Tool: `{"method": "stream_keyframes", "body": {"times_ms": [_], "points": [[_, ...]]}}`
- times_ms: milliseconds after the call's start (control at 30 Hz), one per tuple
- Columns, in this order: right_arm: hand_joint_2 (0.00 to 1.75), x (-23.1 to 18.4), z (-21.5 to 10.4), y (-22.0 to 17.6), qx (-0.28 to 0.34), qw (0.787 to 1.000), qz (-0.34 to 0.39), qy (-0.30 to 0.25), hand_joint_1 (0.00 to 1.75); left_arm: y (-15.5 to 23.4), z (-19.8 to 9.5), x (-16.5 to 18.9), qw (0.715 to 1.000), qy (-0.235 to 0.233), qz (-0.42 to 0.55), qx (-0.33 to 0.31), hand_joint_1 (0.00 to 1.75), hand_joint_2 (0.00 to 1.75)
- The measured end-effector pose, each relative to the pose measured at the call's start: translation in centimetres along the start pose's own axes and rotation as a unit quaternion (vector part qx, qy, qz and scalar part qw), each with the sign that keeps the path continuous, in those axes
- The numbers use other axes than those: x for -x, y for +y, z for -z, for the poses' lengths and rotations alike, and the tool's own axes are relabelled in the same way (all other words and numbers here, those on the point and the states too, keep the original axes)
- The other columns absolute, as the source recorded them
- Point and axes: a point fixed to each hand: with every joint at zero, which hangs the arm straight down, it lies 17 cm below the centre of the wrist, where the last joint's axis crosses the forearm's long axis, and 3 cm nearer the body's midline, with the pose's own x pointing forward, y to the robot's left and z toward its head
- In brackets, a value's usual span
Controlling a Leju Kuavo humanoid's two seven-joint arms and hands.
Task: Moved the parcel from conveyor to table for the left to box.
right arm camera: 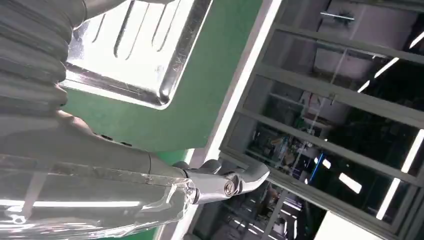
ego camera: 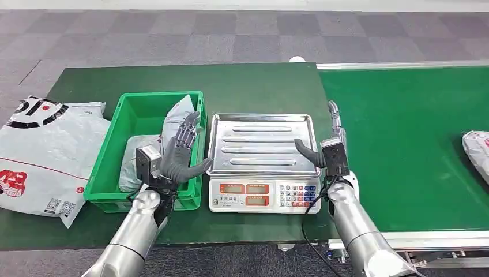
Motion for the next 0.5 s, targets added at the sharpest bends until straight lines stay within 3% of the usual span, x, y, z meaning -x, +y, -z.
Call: {"method": "stream_keyframes", "body": {"times_ms": [500], "points": [[1.75,-0.1,0.07,0.31,-0.004,1.0,-0.003,-0.002,0.0,0.07,0.02,-0.06,1.0,0.0,0.0,0.001,0.0,1.75]]}}
